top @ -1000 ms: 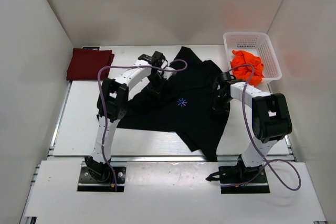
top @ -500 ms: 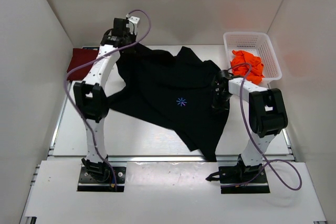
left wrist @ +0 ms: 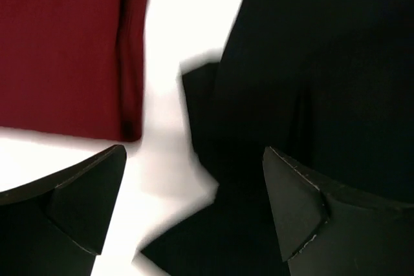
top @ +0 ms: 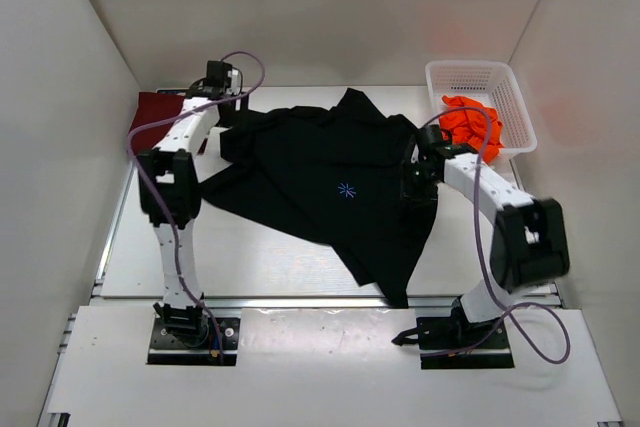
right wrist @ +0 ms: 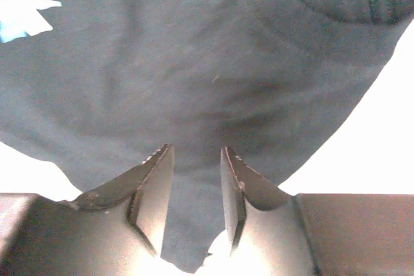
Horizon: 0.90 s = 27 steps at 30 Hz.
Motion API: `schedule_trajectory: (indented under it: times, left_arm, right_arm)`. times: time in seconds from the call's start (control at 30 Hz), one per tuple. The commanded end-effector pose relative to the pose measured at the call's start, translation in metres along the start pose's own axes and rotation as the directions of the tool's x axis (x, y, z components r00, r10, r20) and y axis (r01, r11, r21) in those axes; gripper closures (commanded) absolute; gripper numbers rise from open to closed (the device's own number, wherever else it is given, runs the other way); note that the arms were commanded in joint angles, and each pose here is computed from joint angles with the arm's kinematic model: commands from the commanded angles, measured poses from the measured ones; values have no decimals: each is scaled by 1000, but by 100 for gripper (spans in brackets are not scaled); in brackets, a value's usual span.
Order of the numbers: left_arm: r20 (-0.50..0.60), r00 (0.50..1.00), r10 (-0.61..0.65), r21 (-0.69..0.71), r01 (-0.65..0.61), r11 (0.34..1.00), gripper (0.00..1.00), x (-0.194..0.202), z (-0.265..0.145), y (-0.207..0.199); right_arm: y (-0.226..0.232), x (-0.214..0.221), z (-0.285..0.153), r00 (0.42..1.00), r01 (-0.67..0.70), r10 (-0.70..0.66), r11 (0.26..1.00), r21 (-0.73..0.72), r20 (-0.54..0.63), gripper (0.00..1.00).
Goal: Fold and stack the t-shirts
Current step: Flatten out the tshirt
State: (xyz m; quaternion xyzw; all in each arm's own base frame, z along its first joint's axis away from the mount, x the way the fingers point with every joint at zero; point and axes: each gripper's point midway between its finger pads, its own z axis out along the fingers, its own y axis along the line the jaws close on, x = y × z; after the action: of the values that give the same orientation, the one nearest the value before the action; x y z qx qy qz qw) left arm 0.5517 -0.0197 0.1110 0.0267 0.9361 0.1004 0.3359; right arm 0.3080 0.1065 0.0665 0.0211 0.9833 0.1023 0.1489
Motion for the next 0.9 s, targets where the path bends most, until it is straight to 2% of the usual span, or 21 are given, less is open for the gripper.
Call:
schedule_trajectory:
  times: [0.0,0.03,0.07,0.13,0.23,0.33,0.4,0.57,0.7,0.83,0.87]
  left_arm:
    - [41,999,-8,34,7,999,4,15,-79,31]
    - [-18,1000,23,34,-22,999,5,50,-79,34]
    - [-49,998,31,16,-31,999,6,65,-78,40]
    - [-162,984,75,8,-75,997,8,121,-73,44]
    - [-218,974,67,-37,-77,996,8,154,-61,57]
    - [-240,970,45,-44,-57,997,7,158,-48,58]
    - [-252,968,-19,-76,0,997,7,158,-38,75]
    - [-336,942,-8,-54,-11,998,7,172,-14,68]
    - [-384,922,-56,-35,46,998,7,181,0,65]
    - [-403,914,-55,34,75,997,19,181,4,51]
    - [-406,913,-46,46,71,996,27,184,5,49]
  right_arm:
    - [3,21,-33,996,10,-11,1000,14,86,66]
    - [2,29,-33,997,-28,28,1000,7,72,64]
    - [-1,53,-32,998,-60,60,998,-2,33,62]
    - [-4,84,-27,998,-70,70,998,5,1,61]
    - [-10,133,-21,993,-86,88,996,19,-76,57]
    - [-10,155,-20,990,-90,92,996,20,-105,56]
    - [-9,161,-18,987,-112,112,994,6,-117,56]
    - [-5,170,-9,982,-146,142,989,-20,-121,54]
    - [4,172,-7,979,-153,146,987,-41,-141,52]
    - [21,176,-14,979,-132,117,988,-81,-166,52]
    - [26,177,-17,980,-128,110,987,-99,-169,51]
